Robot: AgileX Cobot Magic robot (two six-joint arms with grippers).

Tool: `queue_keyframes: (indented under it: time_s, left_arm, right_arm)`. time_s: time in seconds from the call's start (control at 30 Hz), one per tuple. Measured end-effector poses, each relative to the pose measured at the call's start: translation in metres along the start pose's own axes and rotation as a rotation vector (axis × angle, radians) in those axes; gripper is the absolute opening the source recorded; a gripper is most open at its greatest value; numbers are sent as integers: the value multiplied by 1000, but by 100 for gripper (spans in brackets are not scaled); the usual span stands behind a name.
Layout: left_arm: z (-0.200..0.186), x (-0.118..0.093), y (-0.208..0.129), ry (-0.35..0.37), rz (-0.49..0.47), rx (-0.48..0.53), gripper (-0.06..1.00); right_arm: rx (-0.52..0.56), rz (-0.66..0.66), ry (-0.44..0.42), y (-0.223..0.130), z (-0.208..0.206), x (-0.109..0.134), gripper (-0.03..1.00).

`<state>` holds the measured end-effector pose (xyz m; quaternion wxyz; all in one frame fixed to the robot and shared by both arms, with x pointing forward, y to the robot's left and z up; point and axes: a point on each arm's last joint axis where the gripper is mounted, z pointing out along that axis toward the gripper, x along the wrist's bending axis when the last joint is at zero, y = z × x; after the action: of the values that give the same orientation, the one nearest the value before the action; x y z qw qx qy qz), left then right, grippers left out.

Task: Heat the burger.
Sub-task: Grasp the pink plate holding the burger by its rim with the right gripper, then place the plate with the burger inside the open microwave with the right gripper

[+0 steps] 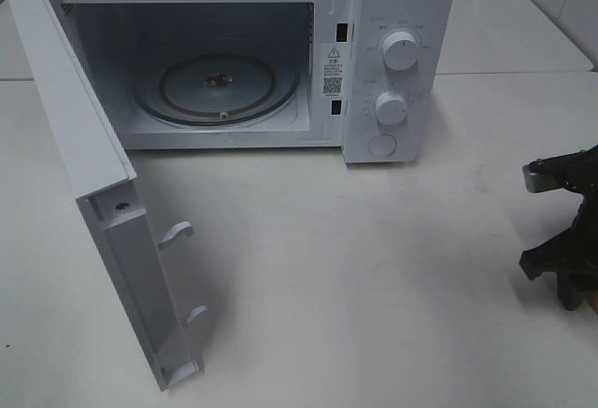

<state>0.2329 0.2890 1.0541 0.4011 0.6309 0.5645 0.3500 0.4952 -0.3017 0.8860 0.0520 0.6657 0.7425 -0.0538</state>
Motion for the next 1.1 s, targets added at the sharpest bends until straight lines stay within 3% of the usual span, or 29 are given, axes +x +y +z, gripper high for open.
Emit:
queue_keyframes:
  time_s: [0.03, 0.07, 0.13, 0.53, 0.8, 0.87, 0.97, 1.1]
  left_arm:
    - [0, 0, 0, 0, 0, 0, 97]
    - [0, 0, 0, 0, 0, 0, 97]
    - [0, 0, 0, 0, 0, 0, 97]
    - [0, 0, 0, 0, 0, 0, 97]
    - [0, 0, 0, 0, 0, 0, 97]
    - [0, 0, 0, 0, 0, 0, 97]
    - [0, 0, 0, 0, 0, 0, 97]
    - [0, 0, 0, 0, 0, 0, 97]
  right_arm:
    - [3, 0, -14, 0, 0, -2, 31]
    - [5, 4, -15, -1, 0, -3, 25]
    - [9, 8, -16, -1, 0, -3, 20]
    - [11, 14, -23, -1, 0, -1, 20]
    - [14, -5, -98, -1, -3, 10, 13]
    - [19, 9, -172, -2, -6, 16, 9]
    - [14, 10, -218, -2, -8, 20, 7]
    - [15, 21, -241, -3, -9, 21, 6]
